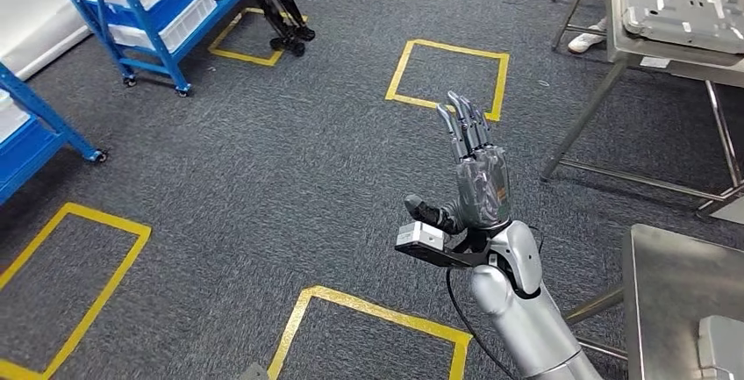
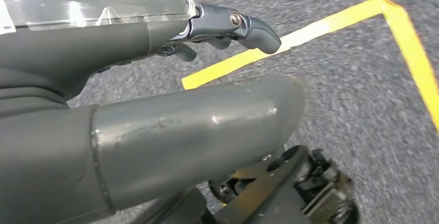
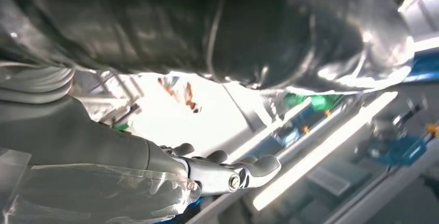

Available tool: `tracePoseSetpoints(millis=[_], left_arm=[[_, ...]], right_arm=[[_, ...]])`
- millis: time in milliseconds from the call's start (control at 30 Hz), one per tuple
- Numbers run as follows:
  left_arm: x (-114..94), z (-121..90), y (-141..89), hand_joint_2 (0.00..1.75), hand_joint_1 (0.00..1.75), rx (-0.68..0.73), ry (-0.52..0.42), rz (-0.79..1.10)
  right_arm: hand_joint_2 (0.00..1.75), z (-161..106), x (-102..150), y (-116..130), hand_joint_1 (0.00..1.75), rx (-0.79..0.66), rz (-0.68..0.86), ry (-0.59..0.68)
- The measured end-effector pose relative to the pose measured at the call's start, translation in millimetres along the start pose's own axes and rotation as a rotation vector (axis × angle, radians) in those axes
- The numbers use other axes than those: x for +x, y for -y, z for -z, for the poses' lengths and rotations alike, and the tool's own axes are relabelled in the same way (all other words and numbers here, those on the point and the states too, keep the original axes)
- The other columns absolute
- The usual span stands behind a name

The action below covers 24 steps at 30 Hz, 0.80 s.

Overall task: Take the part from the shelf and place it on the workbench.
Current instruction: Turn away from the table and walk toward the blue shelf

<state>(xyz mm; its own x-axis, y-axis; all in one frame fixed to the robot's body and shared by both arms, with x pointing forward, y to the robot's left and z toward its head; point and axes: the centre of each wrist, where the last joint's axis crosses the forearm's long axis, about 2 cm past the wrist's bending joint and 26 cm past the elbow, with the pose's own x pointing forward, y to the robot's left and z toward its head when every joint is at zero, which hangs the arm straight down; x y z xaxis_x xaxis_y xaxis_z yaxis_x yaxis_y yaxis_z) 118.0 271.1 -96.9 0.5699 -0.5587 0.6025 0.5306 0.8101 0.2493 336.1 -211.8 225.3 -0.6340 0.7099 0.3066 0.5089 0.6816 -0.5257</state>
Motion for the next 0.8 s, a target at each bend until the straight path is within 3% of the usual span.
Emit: tracePoseSetpoints(millis=[400,800], left_arm=[[-1.8,-0.6,-1.3,0.0,0.0,0.001,-0.002,0.005],[-8.4,-4.7,4.4,0.0,0.0,-0.007,-0.014,-0.001]], right_arm=[[0.0,-10.3,-9.6,-6.2,0.0,0.029,-0.018,-0.046],[0.0,-53.5,-23.4,-28.2,0.0,0.127,-0.022,-0.13]])
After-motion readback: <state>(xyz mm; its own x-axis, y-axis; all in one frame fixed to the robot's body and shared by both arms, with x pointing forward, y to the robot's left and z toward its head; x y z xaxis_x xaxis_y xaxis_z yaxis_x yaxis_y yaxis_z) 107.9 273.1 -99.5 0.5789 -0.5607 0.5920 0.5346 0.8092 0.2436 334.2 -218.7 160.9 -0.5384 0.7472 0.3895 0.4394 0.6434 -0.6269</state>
